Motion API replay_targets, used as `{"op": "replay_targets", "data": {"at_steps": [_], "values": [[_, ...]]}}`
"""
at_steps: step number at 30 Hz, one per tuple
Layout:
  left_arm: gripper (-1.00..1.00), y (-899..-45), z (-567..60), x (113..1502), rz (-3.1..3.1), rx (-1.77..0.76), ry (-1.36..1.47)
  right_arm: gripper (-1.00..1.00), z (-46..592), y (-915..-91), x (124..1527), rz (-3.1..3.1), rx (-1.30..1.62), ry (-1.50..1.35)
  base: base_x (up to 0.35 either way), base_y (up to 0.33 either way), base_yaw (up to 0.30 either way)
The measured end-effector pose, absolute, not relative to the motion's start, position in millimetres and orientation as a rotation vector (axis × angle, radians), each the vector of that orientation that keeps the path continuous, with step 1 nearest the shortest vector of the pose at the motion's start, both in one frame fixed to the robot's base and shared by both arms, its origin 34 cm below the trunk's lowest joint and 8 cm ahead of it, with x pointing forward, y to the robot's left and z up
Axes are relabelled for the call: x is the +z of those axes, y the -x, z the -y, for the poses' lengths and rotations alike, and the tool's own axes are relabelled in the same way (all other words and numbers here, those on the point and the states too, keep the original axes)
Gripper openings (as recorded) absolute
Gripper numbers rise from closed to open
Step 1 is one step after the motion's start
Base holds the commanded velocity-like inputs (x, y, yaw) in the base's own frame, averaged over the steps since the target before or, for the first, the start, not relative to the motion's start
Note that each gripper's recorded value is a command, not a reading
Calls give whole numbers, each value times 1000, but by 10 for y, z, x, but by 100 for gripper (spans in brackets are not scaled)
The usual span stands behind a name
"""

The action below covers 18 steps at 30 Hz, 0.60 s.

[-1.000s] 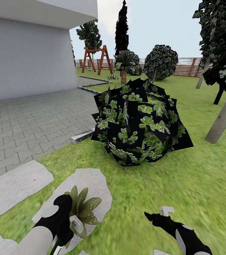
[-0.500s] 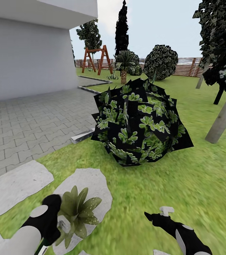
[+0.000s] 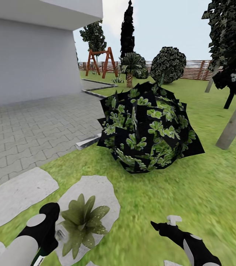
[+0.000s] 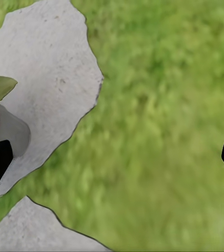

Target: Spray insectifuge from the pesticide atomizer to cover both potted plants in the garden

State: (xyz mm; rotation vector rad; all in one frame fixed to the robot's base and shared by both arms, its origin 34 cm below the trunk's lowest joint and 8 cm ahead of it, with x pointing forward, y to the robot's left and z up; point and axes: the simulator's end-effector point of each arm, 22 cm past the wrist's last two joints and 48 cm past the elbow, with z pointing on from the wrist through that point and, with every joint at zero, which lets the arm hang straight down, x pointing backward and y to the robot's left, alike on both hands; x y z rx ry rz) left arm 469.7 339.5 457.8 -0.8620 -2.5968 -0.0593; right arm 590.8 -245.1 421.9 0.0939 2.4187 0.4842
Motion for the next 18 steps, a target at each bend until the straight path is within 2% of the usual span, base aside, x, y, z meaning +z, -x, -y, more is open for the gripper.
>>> {"op": "replay_targets", "data": {"at_steps": [3, 11, 15, 18], "values": [[-100, -4698, -3378, 4572, 2596, -58, 866, 100, 2451, -5906, 4215, -2420, 484, -93, 0, 151, 64], [-100, -4685, -3259, 4523, 2590, -35, 881, 100, 2447, -5878, 4168, -2431, 484, -95, 0, 9, 142], [-100, -4675, -3078, 4496, 2590, 0, 896, 100, 2455, -5879, 4160, -2431, 477, -93, 0, 20, 19], [-100, -4667, -3057, 4491, 2590, 8, 893, 100, 2419, -5831, 4119, -2440, 486, -95, 0, 192, 2]]}}
